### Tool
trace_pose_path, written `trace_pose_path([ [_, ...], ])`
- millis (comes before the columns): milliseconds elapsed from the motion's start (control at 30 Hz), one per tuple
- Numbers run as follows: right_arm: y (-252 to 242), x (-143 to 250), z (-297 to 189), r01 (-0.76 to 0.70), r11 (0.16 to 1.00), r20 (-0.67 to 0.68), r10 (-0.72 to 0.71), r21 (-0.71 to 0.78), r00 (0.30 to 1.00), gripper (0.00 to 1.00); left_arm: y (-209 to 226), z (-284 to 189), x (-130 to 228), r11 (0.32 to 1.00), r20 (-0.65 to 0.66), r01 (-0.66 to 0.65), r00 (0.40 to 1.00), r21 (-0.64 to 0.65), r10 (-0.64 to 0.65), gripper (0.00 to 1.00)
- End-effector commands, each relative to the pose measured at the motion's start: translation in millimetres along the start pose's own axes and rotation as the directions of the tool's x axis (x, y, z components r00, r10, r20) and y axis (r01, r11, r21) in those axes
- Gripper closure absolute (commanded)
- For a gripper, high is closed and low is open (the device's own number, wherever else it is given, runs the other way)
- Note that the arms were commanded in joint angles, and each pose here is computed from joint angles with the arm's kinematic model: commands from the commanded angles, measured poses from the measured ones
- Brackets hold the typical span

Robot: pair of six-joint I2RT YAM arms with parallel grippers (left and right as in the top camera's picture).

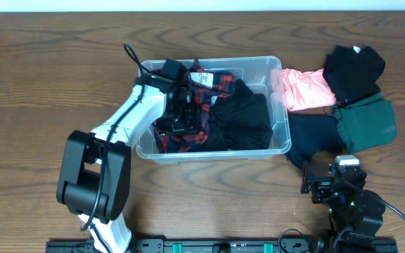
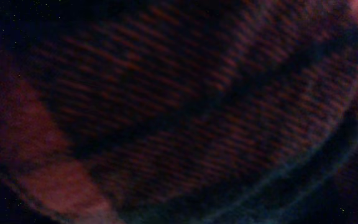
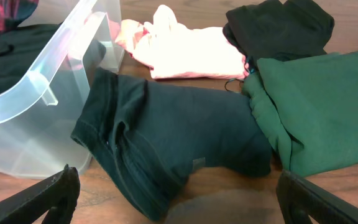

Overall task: Pack container
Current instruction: 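Press the plaid shirt down into the bin with the left gripper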

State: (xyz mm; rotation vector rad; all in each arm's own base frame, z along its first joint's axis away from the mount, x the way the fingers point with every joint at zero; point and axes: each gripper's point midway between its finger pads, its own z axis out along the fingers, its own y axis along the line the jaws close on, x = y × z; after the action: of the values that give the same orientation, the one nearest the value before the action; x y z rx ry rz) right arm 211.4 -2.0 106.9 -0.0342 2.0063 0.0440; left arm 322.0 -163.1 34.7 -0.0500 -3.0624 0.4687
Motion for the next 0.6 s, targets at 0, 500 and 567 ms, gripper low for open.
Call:
trace_pose_path([
  [0,2,0,0,0.004,1.0,0.002,-0.004,-0.008,1.0,0.01,72,49,11,0.982,-0.094,0.08,0.991,-0.17,-0.097,0.34],
  [500,2,0,0,0.004,1.0,0.002,-0.004,-0.008,1.0,0.01,105,-2,-36,0.977,-0.011,-0.08,0.997,-0.197,0.079,0.3],
  [567,2,0,0,0.004,1.0,0.002,-0.004,-0.008,1.0,0.01,101,-12,-42,0.978,-0.005,-0.078,0.997,-0.192,0.079,0.3],
])
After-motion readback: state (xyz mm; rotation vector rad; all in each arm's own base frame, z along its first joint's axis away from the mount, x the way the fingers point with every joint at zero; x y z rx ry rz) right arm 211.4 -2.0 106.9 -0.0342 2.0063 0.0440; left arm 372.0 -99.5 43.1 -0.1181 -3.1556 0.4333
